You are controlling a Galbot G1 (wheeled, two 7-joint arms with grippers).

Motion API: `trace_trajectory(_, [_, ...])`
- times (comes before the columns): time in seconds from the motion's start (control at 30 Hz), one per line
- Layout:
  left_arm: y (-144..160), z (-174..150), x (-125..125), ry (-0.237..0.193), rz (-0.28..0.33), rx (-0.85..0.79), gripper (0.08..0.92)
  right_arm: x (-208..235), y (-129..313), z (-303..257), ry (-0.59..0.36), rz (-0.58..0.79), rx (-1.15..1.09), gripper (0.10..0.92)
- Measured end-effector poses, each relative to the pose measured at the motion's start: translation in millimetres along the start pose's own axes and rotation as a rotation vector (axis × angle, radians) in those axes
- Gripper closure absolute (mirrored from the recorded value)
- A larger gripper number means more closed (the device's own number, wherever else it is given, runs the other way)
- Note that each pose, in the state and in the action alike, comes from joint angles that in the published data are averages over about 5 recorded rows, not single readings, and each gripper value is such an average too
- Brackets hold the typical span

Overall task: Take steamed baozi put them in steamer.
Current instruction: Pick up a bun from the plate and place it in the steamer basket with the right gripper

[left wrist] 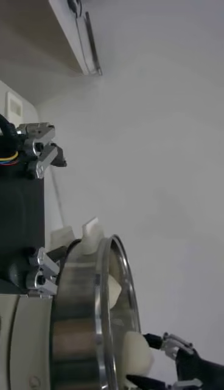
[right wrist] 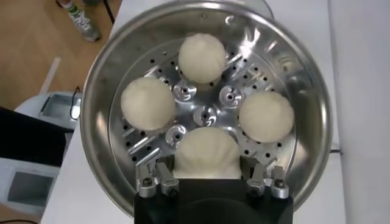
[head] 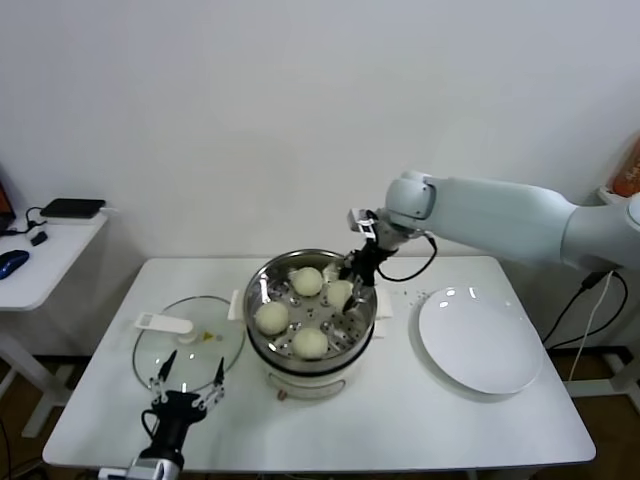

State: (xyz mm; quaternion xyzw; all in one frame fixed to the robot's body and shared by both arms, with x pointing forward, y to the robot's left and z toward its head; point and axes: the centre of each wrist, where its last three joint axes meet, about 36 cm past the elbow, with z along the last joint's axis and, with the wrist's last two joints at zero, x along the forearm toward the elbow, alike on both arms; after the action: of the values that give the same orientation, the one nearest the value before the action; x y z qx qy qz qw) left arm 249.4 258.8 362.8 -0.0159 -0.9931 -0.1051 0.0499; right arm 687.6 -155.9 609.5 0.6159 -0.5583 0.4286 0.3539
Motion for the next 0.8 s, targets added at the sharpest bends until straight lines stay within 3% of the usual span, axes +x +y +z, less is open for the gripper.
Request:
trace_trajectory(0.6, [0.1, 1.7, 1.9, 0.004, 0.000, 0.000, 0.177, -23.0, 0.0, 12.6, 0.032, -0.002, -0.005, 0.320])
trace_trajectory(0.8, [0.1, 1.6, 1.8, 0.004, 0.000, 0.000, 0.177, -27.0, 0.4, 12.3, 0.032, -0.001, -0.004, 0.242])
